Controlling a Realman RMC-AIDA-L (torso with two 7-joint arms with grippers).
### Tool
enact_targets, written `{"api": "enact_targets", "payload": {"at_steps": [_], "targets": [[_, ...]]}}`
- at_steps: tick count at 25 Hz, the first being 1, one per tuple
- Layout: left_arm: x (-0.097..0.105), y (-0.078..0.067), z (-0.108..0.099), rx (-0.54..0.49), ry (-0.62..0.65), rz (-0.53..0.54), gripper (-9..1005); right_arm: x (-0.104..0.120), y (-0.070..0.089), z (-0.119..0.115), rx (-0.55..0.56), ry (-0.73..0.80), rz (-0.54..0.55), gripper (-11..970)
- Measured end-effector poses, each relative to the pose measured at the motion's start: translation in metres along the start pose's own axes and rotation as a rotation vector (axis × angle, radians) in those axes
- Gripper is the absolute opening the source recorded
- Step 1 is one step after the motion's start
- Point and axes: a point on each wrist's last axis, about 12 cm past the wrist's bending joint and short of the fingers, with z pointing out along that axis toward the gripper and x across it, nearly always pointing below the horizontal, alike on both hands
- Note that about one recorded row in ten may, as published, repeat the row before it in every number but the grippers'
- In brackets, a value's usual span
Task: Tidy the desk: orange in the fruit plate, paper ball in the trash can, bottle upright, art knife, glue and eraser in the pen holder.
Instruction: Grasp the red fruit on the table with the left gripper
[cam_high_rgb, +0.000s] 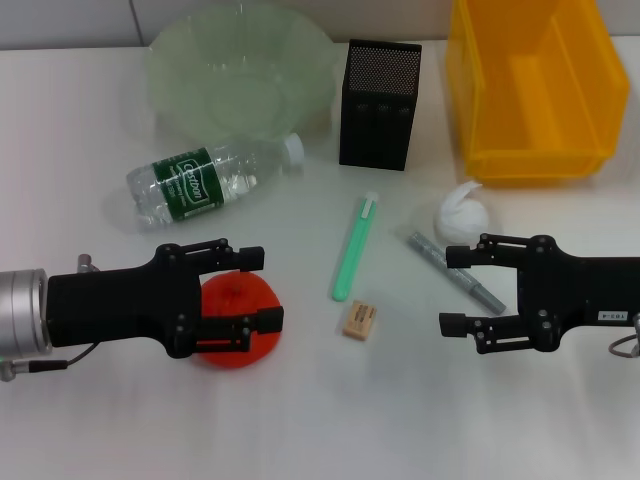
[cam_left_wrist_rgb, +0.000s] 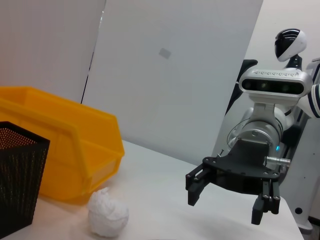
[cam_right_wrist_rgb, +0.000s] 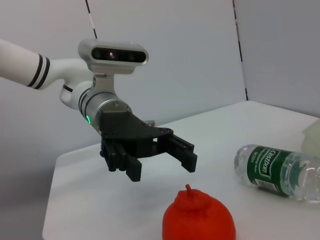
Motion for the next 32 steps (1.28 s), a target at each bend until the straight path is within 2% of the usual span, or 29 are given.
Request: {"api": "enact_targets", "payload": {"at_steps": [15,25,32], "targets": [[-0.001,0.0,0.003,-0.001,-0.004,0.009,791,0.0,0.0,0.001,-0.002,-0.001,0.011,832],[0.009,0.009,-0.004,-0.106,0.047,0.046,782,0.001,0.002,-0.001,0.0,-0.009,0.022,832],[0.02,0.011,-0.003,-0.132,0.128,0.042,775,0.002,0.002,-0.002,0.003,-0.009,0.024,831]]}}
